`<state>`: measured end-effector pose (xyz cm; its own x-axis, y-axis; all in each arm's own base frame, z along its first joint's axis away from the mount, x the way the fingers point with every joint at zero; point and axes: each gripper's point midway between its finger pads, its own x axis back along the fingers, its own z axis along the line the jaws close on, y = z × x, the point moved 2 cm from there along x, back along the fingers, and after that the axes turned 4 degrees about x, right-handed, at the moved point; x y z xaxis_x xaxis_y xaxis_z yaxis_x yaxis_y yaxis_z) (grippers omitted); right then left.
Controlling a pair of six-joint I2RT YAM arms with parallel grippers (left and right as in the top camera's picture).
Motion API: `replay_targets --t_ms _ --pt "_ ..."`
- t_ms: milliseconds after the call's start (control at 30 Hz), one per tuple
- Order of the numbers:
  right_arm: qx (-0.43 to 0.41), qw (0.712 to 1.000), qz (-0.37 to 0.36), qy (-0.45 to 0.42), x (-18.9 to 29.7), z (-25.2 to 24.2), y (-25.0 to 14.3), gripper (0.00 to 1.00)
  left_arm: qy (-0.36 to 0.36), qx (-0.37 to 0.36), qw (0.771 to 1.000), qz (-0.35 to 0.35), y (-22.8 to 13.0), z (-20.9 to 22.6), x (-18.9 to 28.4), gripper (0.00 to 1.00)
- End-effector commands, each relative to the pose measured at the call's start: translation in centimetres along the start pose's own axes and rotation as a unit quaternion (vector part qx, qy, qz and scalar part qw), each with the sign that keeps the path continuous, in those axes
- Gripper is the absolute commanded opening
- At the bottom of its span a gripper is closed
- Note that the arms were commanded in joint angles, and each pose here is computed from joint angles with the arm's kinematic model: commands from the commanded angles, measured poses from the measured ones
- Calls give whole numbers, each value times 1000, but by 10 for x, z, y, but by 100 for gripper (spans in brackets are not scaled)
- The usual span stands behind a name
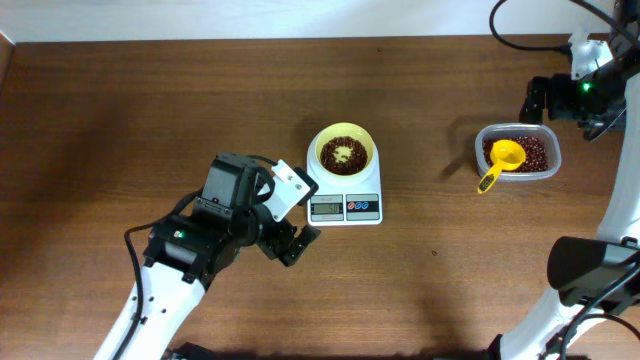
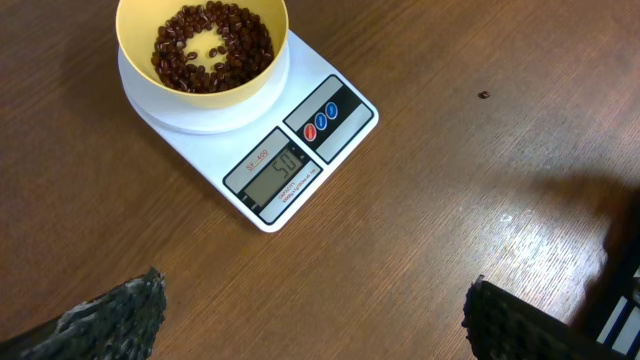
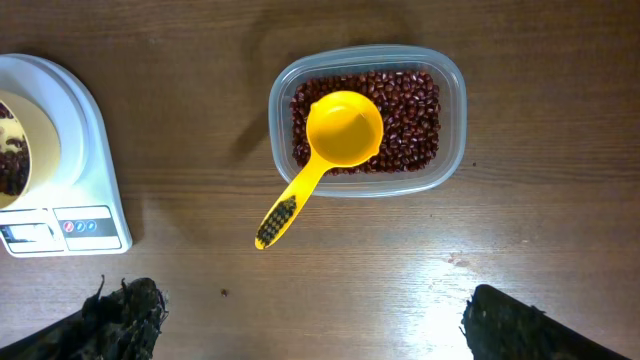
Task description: Scoop item into bowl and weigh 50g on scale
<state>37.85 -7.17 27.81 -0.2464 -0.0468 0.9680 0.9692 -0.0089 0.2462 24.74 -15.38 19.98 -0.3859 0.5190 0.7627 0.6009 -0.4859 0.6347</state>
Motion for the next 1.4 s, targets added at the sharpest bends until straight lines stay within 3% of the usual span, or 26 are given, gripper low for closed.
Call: replay_targets --t_ms 0,233,367,467,533,733,767,800,1000,1167,1233,1367 --pt "7 1000 -18 -8 12 1 1 99 2 1 1000 -4 0 -1 2 99" --pt "7 1000 -18 -8 12 1 1 99 6 0 1000 -14 0 -3 9 99" --pt "7 1000 -18 -8 12 1 1 99 16 -2 999 -33 -21 -6 10 99" --pt "7 1000 -18 -8 12 1 1 99 37 50 993 -98 -38 2 5 99" --pt "7 1000 -18 -8 12 1 1 99 49 40 988 -141 -41 4 9 99" --pt "7 1000 -18 -8 12 1 1 99 136 6 942 -307 -32 26 42 99" --pt "7 1000 -18 -8 12 1 1 99 152 0 931 -331 -31 30 47 99" --pt "7 1000 -18 -8 12 1 1 99 182 -13 905 -384 -29 36 59 99" --pt "7 1000 -18 -8 12 1 1 99 234 34 845 -481 -57 53 67 99" --pt "7 1000 -18 -8 12 1 1 99 284 95 818 -491 -73 72 81 99" --pt "7 1000 -18 -8 12 1 1 99 290 163 822 -462 -90 85 69 99" --pt "7 1000 -18 -8 12 1 1 99 289 188 841 -417 -107 88 50 99"
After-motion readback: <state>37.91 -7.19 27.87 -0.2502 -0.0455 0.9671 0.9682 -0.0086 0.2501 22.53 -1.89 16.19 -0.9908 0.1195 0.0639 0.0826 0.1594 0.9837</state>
